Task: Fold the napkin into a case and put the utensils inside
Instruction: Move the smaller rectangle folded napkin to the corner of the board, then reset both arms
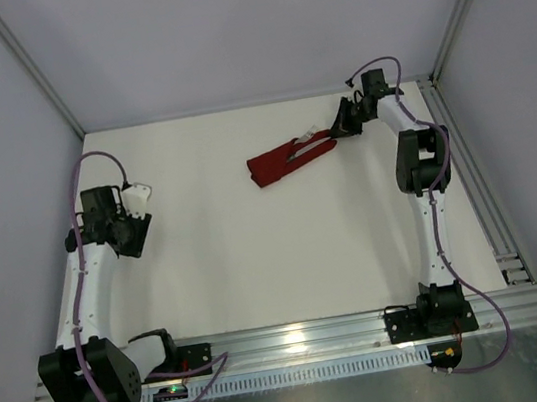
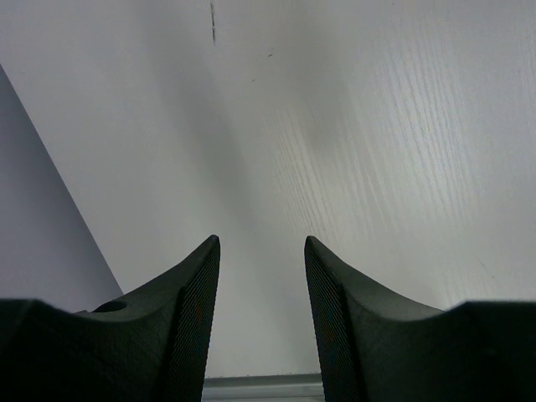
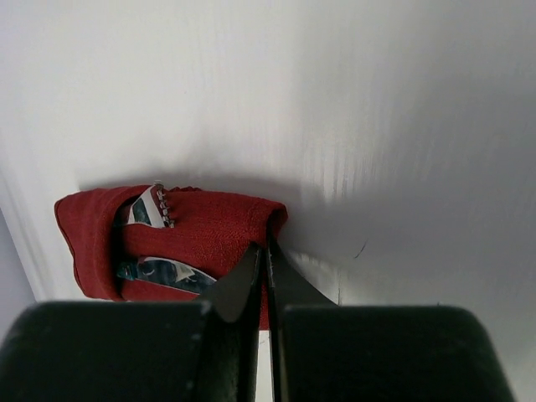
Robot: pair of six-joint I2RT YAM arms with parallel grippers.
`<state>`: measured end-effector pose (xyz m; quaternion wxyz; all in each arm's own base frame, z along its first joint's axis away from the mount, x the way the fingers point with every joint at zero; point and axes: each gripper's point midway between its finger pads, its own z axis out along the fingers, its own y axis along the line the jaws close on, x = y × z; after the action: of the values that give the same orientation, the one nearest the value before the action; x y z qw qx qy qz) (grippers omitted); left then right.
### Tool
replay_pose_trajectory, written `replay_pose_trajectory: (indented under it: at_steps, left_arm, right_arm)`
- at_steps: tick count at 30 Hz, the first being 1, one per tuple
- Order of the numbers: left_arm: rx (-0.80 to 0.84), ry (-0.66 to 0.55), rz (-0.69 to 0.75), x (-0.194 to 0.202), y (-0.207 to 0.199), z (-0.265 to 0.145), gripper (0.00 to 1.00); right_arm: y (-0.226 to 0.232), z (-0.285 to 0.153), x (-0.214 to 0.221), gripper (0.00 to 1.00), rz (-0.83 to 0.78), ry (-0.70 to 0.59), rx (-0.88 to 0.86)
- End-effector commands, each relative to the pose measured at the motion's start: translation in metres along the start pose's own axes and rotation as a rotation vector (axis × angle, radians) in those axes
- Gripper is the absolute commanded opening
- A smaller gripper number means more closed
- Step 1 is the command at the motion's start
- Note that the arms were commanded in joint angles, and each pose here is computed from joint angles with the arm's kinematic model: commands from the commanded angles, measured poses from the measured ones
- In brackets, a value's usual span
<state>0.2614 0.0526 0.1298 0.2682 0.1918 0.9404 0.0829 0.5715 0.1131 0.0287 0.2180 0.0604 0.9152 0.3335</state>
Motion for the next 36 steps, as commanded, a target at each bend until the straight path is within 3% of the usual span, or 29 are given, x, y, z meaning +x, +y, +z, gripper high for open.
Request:
replay_pose_trajectory:
  at_steps: [1,3,4,6,7,10,13,17,18,19,20,22,23,24,25,26,29,36]
  left_arm:
    - [-0.017,-0.006,-0.005,-0.007,0.008,-0.007,0.47]
    - [-0.016,-0.005,-0.005,-0.006,0.007,-0.007,0.47]
    - [-0.019,-0.007,-0.005,-0.006,0.008,-0.008,0.47]
    - [-0.02,-0.008,-0.004,-0.006,0.007,-0.009,0.47]
    - [-0.019,-0.01,-0.005,-0.005,0.007,-0.01,0.47]
    - [-0.021,-0.011,-0.008,-0.005,0.007,-0.012,0.48]
    - [-0.021,-0.013,-0.01,-0.005,0.007,-0.014,0.48]
    - [-0.021,-0.017,-0.024,-0.004,0.005,-0.019,0.49]
    - [-0.019,-0.016,-0.027,-0.003,0.003,-0.02,0.49]
    - [-0.024,-0.013,-0.03,-0.001,0.004,-0.021,0.5]
    - [-0.021,-0.01,-0.03,0.002,0.001,-0.021,0.52]
    - [-0.028,-0.025,-0.034,0.004,0.0,-0.023,0.54]
    - [-0.026,-0.018,-0.039,0.009,-0.003,-0.022,0.56]
    - [-0.031,-0.029,-0.039,0.01,-0.004,-0.024,0.58]
    - [-0.055,-0.015,-0.039,0.014,-0.001,-0.025,0.61]
    - [-0.054,-0.004,-0.043,0.02,-0.003,-0.022,0.62]
    - [-0.061,-0.014,-0.05,0.024,-0.005,-0.022,0.63]
    - [-0.063,-0.033,-0.089,0.03,-0.011,-0.011,0.64]
  right_arm:
    - [-0.008,-0.01,-0.033,0.05,0.032,-0.097,0.035]
    - [-0.01,-0.012,-0.039,0.06,0.048,-0.12,0.036]
    - [-0.009,-0.012,-0.039,0.12,0.045,-0.118,0.024]
    - [-0.005,-0.012,-0.037,0.28,0.04,-0.106,0.002]
    - [-0.004,-0.014,-0.037,0.43,0.025,-0.103,0.001]
    - [-0.004,-0.027,-0.037,0.54,-0.03,-0.107,0.044]
    - [0.005,-0.052,-0.045,0.57,-0.066,-0.149,0.074]
    - [0.019,-0.104,-0.064,0.85,-0.109,-0.247,0.114]
    - [0.025,-0.117,-0.07,0.99,-0.127,-0.283,0.125]
    - [0.016,-0.124,-0.065,0.99,-0.119,-0.295,0.179]
    - [0.035,-0.159,-0.075,0.99,-0.154,-0.373,0.196]
    - [0.017,-0.182,-0.067,0.99,-0.14,-0.435,0.308]
    - [0.037,-0.221,-0.071,0.99,-0.167,-0.524,0.335]
    - [0.019,-0.223,-0.054,0.99,-0.146,-0.532,0.389]
    - [0.007,-0.242,-0.05,0.99,-0.127,-0.592,0.489]
    - [0.024,-0.277,-0.051,0.99,-0.149,-0.699,0.511]
    - [-0.017,-0.295,-0.002,0.99,-0.061,-0.74,0.702]
    - [-0.062,-0.298,0.109,0.99,0.097,-0.737,0.815]
